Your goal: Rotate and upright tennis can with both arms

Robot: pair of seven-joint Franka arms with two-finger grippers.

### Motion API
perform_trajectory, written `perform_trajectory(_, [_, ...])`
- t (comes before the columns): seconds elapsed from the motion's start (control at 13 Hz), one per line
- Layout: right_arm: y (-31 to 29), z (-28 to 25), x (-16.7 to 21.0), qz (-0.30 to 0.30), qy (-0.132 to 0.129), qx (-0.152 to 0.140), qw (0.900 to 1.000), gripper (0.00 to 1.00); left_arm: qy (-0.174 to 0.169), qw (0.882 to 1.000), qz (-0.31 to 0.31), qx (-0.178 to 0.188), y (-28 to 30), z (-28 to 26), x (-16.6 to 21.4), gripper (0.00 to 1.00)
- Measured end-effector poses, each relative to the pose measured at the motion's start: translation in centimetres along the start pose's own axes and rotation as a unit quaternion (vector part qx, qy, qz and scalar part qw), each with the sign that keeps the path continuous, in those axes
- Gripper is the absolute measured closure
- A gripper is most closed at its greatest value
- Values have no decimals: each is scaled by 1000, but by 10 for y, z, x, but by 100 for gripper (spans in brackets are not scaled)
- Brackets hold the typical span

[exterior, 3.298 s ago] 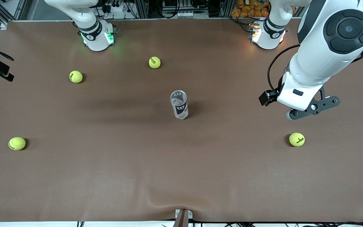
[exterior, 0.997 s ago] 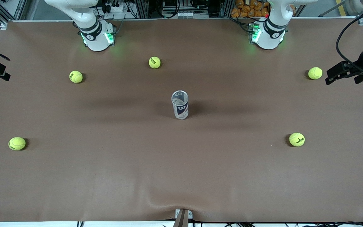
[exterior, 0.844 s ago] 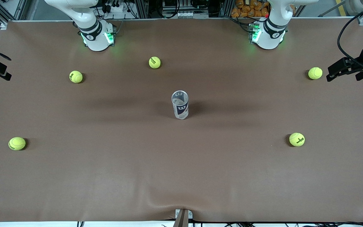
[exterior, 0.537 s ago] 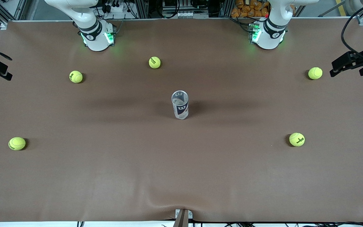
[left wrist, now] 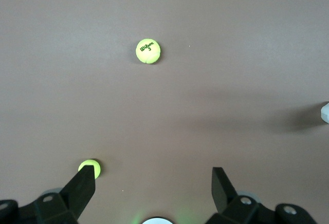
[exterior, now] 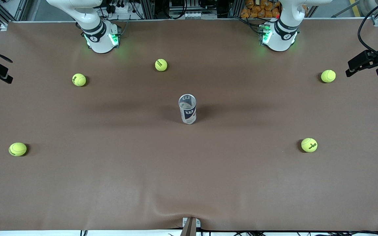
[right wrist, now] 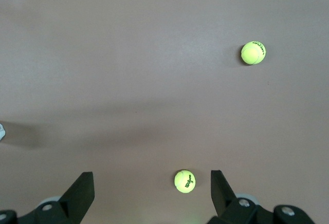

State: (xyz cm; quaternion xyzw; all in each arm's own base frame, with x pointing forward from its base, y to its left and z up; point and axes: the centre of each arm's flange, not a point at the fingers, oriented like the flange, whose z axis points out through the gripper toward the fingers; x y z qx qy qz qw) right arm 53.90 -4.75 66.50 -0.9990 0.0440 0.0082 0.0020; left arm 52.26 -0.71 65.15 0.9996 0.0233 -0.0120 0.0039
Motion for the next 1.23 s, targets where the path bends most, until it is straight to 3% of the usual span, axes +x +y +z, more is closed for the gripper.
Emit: perform_trajectory(1.23, [1,1,-1,1,-5,0,1000,0,-6,1000,14,0,0,-1,-3,0])
